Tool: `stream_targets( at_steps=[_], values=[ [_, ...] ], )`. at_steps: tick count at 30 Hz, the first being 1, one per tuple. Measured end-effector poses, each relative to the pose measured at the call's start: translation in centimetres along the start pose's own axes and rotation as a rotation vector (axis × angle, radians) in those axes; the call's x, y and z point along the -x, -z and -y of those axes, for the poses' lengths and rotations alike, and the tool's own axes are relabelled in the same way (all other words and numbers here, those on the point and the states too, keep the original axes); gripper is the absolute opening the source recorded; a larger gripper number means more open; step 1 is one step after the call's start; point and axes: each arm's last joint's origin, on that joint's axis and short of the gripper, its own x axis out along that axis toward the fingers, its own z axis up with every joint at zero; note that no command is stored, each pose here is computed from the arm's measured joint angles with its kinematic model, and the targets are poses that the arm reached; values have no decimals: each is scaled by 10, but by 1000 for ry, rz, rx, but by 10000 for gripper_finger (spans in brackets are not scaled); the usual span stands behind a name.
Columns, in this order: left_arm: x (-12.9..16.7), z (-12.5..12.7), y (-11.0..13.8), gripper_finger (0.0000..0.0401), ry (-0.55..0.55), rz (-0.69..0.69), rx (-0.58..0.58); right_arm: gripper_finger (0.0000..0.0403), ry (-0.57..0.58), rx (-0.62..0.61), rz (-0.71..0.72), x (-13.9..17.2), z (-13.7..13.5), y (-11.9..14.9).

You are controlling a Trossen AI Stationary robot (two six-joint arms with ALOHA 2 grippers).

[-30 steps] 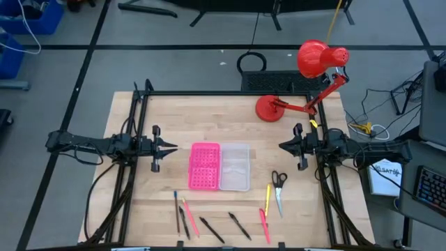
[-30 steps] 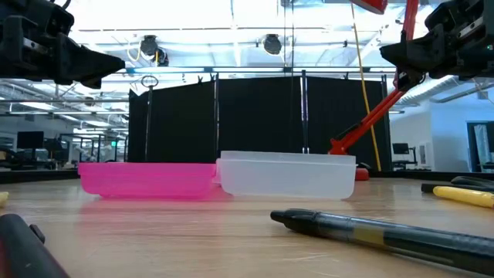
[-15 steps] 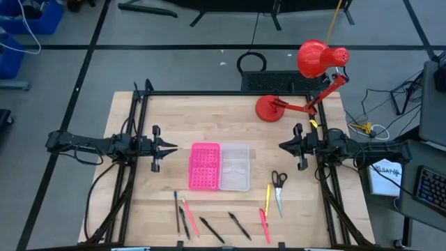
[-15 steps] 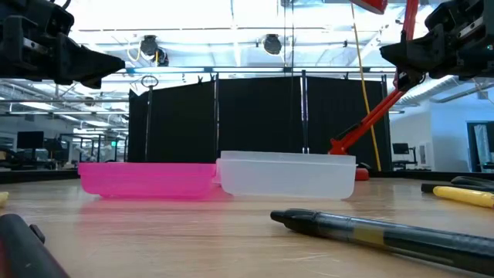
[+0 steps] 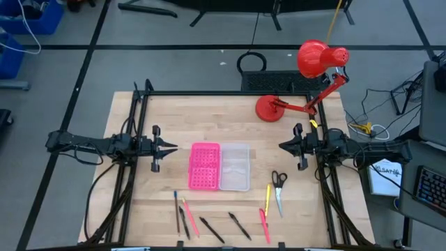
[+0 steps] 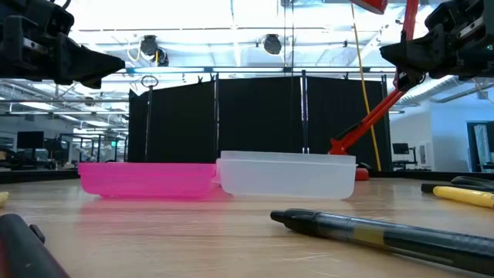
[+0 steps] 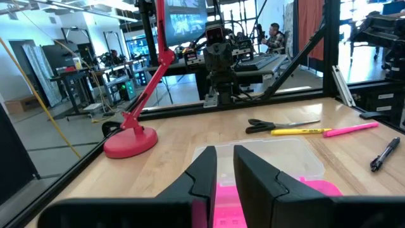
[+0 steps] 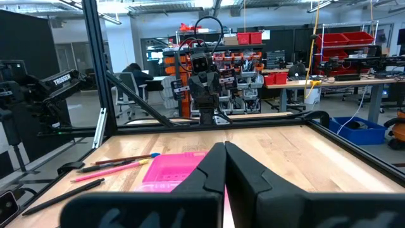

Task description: Pick & place school supplies into a supply box

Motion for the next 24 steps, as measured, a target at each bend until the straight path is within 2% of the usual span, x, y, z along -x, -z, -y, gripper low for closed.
stream_targets(
  at_steps=[24],
  values=[
    [0,0,0,63,0,0,0,0,0,-12,1,0,0,0]
  ],
)
